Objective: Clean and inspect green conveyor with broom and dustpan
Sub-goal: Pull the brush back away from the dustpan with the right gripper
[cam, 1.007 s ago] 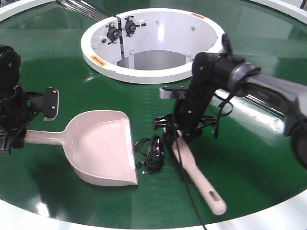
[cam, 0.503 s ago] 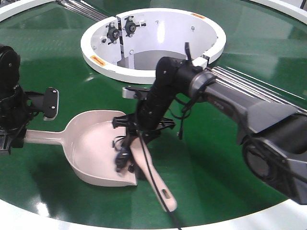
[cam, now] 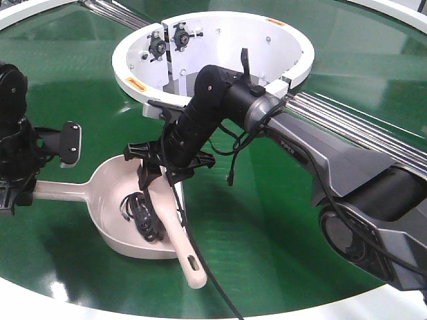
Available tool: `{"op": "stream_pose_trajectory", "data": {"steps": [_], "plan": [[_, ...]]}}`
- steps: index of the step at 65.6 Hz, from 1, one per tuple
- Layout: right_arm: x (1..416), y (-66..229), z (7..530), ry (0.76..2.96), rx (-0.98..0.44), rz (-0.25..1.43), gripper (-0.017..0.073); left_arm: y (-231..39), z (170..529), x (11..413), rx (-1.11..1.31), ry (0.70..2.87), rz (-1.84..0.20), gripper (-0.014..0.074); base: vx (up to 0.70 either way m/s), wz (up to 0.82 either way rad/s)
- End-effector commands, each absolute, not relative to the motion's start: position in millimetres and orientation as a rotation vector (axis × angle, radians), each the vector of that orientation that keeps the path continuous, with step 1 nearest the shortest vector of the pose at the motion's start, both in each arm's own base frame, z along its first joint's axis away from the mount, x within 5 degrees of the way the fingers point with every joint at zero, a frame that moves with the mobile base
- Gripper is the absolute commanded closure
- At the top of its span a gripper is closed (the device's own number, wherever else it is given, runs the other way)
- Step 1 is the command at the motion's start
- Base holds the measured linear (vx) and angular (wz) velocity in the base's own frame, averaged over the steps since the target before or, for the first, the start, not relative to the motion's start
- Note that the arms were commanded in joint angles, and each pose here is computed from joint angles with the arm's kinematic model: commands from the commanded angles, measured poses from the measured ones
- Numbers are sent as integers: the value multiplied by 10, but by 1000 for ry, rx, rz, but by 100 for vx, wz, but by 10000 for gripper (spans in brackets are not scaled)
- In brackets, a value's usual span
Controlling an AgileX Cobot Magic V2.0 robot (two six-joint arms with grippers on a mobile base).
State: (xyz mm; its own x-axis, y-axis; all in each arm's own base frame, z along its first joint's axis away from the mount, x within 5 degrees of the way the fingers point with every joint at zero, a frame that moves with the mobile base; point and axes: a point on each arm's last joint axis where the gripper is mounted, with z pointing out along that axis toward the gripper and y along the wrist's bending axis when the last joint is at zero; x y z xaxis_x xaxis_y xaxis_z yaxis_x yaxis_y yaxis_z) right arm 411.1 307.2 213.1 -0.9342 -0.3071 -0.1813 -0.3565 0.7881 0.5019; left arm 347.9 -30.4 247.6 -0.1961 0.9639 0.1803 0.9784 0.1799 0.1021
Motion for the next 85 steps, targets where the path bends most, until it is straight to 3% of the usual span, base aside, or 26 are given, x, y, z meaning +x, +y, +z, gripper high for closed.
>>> {"op": "stream_pose_trajectory", "data": {"steps": [1,21,35,58,85], "plan": [[3983,2978,2767,2781,-576,895,563,-327,2731,3420,-1946,-2418,-346,600,0,0],[3963,2674,3215,2676,-576,742,563,-327,2731,3420,-1946,-2418,-346,600,0,0],[3868,2177,3363,2689,-576,556,563,-327,2731,3420,-1946,-2418,-346,600,0,0],[3864,1212,3039,2866,-398,410,563,-327,2731,3420,-1946,-2418,-346,600,0,0],[4065,846,2515,3014,-316,293,563,-327,2731,3421,-1947,-2418,-347,600,0,0]]}}
